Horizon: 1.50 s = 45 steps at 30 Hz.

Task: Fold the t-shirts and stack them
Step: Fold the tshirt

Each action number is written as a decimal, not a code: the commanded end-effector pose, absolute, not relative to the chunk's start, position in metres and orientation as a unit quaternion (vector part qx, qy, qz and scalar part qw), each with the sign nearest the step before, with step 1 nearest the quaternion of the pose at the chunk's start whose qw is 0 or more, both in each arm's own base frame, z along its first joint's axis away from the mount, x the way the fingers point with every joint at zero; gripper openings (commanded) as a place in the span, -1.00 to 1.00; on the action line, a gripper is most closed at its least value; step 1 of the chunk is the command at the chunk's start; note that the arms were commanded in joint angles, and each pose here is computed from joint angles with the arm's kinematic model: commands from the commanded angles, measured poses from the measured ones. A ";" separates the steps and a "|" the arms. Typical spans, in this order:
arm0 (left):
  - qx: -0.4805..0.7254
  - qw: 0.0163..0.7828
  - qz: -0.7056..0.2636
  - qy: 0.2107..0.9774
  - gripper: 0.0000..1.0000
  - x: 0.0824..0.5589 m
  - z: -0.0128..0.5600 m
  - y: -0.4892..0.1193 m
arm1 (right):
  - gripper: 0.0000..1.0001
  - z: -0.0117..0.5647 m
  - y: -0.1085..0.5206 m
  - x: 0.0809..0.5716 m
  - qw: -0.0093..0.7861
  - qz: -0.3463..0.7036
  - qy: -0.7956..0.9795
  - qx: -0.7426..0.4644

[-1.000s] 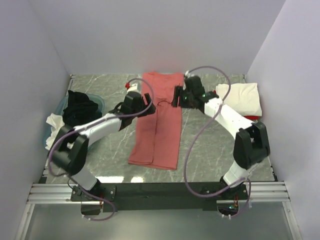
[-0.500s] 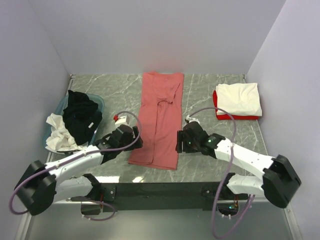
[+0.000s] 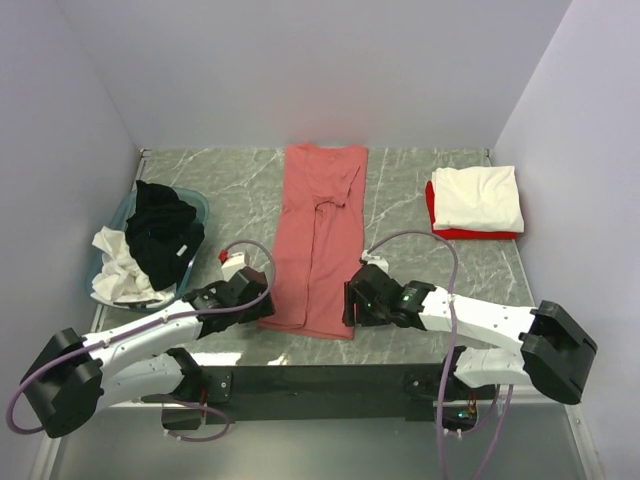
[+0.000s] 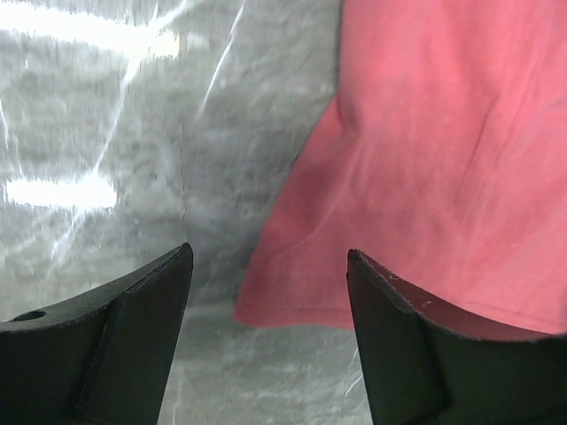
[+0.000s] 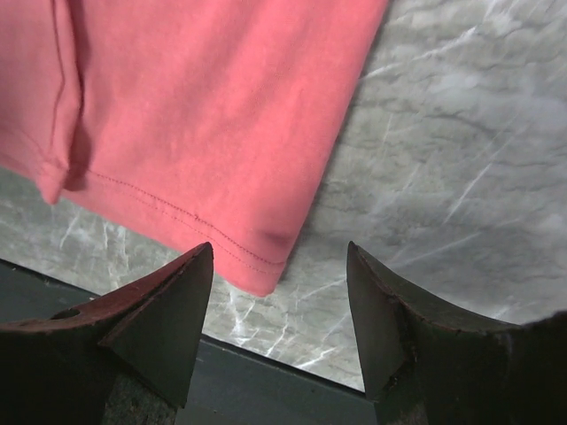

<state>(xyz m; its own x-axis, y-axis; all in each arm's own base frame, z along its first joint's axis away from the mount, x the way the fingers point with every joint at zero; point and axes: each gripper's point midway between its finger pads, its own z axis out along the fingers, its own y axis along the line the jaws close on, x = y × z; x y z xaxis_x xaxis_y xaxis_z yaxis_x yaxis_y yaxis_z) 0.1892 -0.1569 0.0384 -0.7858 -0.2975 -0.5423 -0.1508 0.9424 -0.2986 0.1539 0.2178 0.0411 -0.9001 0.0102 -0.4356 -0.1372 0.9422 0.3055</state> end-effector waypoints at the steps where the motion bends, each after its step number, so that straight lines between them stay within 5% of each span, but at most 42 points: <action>1: -0.137 0.299 -0.103 0.939 0.51 0.182 0.035 -0.153 | 0.37 0.047 0.232 0.158 0.233 0.172 0.957 -0.020; 14: -0.143 0.277 -0.055 0.949 0.33 0.156 0.021 -0.146 | 0.37 0.026 0.249 0.134 0.197 0.160 0.967 -0.036; 28: -0.125 0.276 -0.050 0.952 -0.23 0.150 0.020 -0.151 | 0.33 0.020 0.240 0.120 0.189 0.137 0.972 -0.034; 35: -0.103 0.269 -0.070 0.955 -0.44 0.149 0.017 -0.162 | -0.03 0.016 0.239 0.121 0.189 0.132 0.972 -0.035; 45: -0.069 0.265 -0.133 0.953 -0.52 0.146 0.019 -0.191 | -0.22 0.012 0.234 0.121 0.188 0.117 0.974 -0.035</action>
